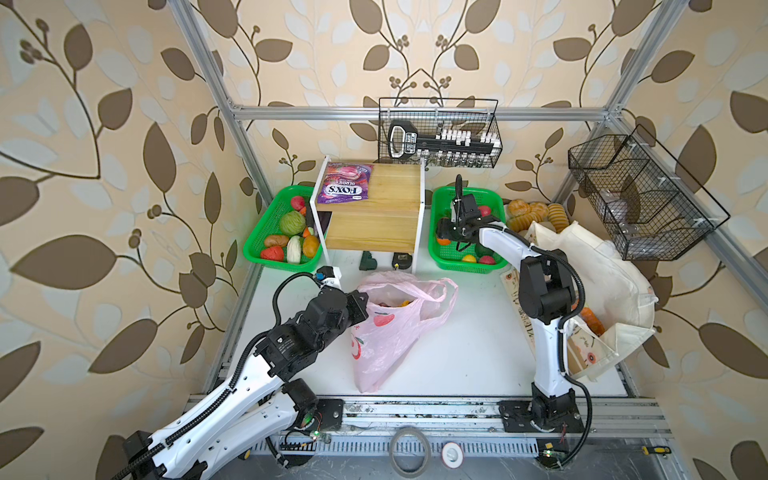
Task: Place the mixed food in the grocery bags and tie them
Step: 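Move the right gripper back into the green basket above the orange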
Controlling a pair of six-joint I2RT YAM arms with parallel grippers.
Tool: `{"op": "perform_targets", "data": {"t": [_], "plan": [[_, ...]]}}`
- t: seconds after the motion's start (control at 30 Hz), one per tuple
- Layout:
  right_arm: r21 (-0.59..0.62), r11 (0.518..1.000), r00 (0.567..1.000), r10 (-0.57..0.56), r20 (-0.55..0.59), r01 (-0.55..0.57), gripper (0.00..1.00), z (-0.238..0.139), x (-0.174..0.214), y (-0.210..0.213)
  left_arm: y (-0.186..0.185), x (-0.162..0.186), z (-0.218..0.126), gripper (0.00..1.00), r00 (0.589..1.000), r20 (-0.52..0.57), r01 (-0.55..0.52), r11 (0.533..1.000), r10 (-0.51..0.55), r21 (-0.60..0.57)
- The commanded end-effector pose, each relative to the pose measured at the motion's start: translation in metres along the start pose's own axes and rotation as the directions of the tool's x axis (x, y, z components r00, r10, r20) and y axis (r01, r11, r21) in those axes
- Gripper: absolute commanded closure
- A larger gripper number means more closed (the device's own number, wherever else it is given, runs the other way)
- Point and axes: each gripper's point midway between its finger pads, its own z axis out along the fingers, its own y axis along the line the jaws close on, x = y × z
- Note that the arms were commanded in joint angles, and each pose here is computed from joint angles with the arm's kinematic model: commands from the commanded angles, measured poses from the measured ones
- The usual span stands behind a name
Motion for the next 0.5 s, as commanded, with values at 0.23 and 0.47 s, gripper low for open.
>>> {"op": "perform_targets", "data": {"t": [0.23, 0.47], "plan": [[0.012, 0.999, 0.991, -0.048, -0.127, 0.050, 0.38, 0.021, 0.023, -0.011, -0.016, -0.016, -0.009, 1.00, 0.999, 0.041, -0.022, 0.999, 0.021, 0.040], [0.009, 0.997, 0.987, -0.074, -0.140, 0.076, 0.54, 0.018, 0.021, -0.016, -0.024, -0.020, -0.011, 1.00, 0.999, 0.041, -0.010, 0.998, 0.007, 0.068]]}}
